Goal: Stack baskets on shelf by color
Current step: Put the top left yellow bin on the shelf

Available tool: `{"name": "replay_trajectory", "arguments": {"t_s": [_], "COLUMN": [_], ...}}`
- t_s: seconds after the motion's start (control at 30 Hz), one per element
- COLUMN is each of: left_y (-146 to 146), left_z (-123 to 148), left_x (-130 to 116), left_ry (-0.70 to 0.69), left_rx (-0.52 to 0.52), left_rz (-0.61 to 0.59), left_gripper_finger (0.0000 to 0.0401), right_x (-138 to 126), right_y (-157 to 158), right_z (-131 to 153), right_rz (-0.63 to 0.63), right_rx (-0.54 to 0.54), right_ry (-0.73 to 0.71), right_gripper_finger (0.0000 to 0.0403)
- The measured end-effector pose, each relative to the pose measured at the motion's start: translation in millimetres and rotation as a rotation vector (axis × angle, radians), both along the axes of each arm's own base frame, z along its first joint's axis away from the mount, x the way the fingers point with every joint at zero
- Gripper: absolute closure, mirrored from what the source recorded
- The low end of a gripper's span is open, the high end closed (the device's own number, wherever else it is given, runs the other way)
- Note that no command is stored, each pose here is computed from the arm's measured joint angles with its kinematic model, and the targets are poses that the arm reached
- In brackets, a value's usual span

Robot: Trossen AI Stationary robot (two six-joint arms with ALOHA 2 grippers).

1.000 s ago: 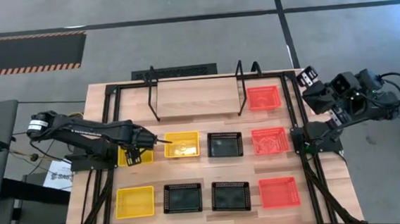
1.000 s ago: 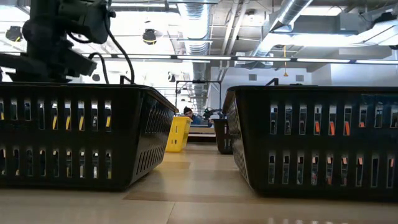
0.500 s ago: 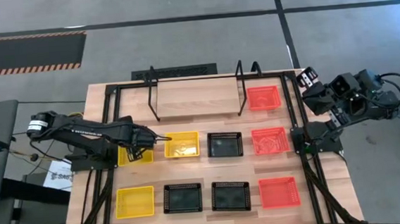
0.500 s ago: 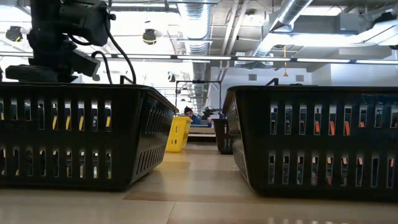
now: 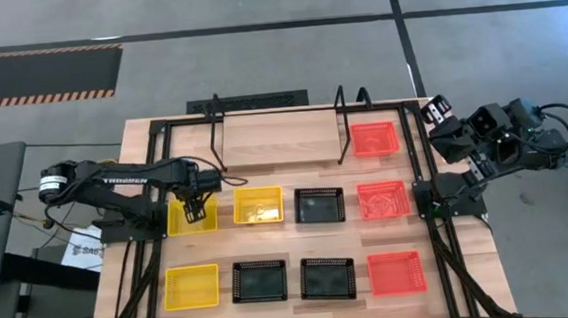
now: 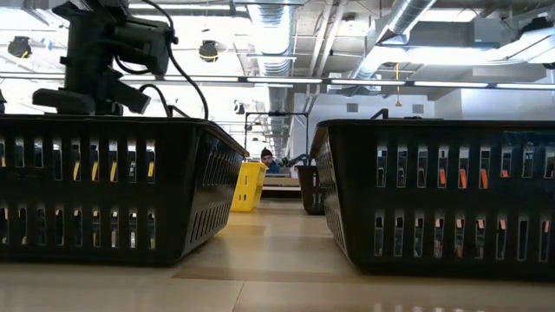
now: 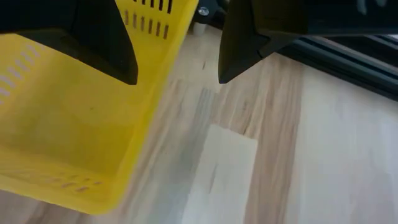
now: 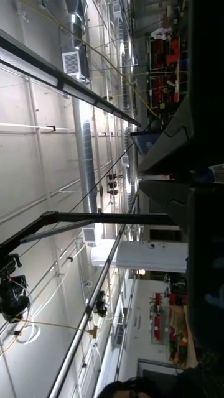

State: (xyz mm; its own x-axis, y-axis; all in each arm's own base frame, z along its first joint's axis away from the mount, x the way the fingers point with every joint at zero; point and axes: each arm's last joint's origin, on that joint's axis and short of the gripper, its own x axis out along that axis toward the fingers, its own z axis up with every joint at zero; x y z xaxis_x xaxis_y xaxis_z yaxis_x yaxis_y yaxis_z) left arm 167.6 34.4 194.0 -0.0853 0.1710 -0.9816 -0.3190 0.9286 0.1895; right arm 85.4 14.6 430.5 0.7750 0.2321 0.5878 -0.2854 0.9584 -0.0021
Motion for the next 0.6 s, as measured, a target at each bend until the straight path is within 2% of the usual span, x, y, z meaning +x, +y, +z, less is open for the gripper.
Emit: {"name": "replay_trajectory", "arguments": {"t_s": [0.23, 0.6], "left_y": [7.7, 7.9], "left_z": [-0.3, -0.4], "left_x": [-0.7, -0.9], "left_ry": [-0.014, -0.014], "left_rx": [-0.049, -0.05], "left_rz": [0.013, 0.013], "left_gripper_finger": [0.0188, 0.0188], "right_x": [0.0, -0.1], "right_y": [0.0, 0.0], "right_z": [0.0, 0.1], "right_rz": [0.0, 0.0], "right_rx": [0.0, 0.0], "right_ry": [0.0, -0.001], "right_gripper_finger": [0.0351, 0.0351]}}
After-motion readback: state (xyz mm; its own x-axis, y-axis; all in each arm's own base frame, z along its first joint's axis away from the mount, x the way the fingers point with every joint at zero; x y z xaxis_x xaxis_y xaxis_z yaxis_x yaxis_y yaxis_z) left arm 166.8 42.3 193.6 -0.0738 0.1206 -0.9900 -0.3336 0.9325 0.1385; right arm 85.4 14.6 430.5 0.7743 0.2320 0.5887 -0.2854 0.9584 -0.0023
